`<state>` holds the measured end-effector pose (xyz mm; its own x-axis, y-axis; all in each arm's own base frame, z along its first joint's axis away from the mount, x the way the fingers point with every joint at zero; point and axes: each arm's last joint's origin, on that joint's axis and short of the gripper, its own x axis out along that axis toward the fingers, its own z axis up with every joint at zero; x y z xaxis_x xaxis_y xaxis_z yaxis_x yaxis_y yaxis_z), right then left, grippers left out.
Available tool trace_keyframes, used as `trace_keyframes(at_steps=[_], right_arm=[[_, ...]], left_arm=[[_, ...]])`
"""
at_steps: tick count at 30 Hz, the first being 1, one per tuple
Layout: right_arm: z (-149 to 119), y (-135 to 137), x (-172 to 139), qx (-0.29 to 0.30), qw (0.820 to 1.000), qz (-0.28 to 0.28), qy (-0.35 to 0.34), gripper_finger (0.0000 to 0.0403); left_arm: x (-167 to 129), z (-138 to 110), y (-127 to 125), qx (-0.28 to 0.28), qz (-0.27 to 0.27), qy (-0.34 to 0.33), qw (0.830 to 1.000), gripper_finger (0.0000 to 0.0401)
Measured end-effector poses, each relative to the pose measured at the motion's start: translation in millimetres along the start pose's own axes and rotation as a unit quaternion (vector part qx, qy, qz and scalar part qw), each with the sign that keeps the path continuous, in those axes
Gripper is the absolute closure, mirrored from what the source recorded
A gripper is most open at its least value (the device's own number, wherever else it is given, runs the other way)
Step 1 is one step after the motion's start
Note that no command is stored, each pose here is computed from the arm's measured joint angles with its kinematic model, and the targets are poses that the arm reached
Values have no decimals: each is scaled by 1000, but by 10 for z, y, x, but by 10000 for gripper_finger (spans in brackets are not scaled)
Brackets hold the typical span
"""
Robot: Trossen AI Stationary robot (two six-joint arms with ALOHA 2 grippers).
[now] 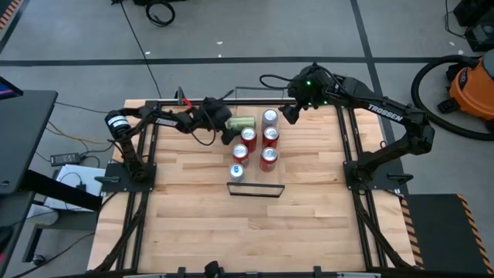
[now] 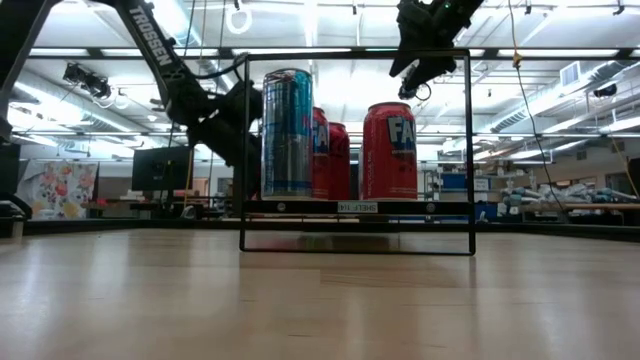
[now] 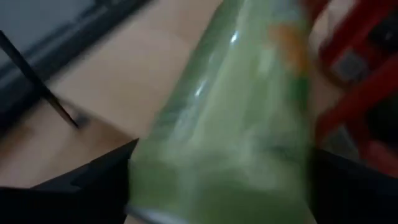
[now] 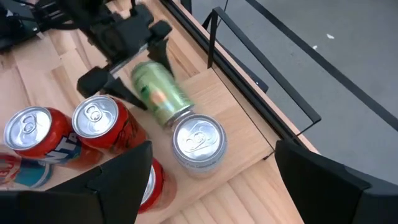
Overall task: Place canned beverage on shelf
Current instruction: Put the green soda can on the shelf
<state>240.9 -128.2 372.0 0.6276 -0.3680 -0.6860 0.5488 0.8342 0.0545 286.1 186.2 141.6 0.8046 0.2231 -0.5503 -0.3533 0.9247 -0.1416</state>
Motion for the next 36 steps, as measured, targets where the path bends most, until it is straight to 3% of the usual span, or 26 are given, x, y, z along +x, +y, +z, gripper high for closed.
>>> trace_keyframes(at_steps=[14, 24, 36], right_arm=[[-9, 76, -3, -4, 1000, 10, 1, 54], [-19, 88, -4, -4, 1000, 12, 6, 54], [-26, 87, -6, -4, 1000, 11, 9, 54]], left_arm=[[25, 12, -115, 47, -3, 2, 999, 32], [8, 47, -116, 42, 9, -7, 999, 34], [7, 50, -116, 33, 9, -8, 999, 90]])
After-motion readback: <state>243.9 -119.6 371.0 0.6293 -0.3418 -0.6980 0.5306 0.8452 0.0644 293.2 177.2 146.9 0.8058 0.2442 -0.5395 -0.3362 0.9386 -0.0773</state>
